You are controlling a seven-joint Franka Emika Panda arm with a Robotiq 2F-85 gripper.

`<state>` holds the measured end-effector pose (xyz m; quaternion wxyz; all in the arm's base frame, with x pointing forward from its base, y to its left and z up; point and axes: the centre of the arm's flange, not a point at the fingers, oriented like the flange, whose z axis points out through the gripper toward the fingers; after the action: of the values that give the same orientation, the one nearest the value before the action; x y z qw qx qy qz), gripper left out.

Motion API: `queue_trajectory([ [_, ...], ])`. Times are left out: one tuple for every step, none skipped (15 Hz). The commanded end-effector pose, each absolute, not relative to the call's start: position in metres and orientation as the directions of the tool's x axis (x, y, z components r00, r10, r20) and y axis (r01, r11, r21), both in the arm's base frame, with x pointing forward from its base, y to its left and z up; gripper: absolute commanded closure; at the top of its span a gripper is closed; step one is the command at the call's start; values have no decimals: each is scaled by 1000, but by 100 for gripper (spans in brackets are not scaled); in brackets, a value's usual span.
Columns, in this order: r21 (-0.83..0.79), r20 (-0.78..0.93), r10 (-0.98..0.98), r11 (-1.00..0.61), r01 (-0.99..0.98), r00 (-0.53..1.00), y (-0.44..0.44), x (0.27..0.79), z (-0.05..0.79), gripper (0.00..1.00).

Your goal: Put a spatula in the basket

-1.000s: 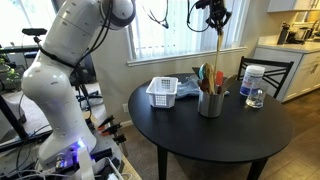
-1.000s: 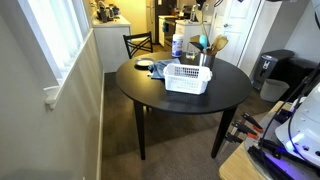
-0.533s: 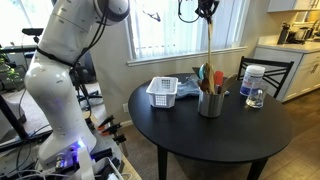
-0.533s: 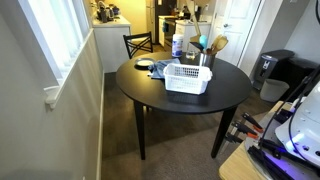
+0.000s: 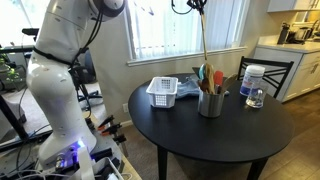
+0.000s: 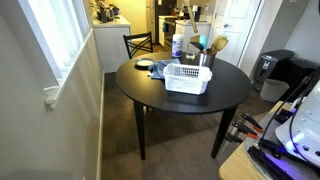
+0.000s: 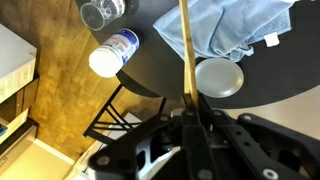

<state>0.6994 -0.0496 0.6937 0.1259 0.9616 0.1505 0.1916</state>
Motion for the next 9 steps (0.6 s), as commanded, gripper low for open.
queue_trajectory([
  [304,342,417,-897,321,842,-12,653,711,95],
  [293,346,428,-895,337,835,1,654,713,95],
  [283,349,442,-890,357,826,12,651,714,95],
  [270,341,452,-887,375,824,22,649,713,95],
  [257,331,462,-883,392,823,29,647,707,95],
  [248,322,469,-880,405,822,34,646,700,95],
  [236,307,473,-879,415,826,35,646,690,95],
  [228,293,473,-878,420,831,35,647,680,95],
  [218,278,470,-880,422,838,32,649,666,95],
])
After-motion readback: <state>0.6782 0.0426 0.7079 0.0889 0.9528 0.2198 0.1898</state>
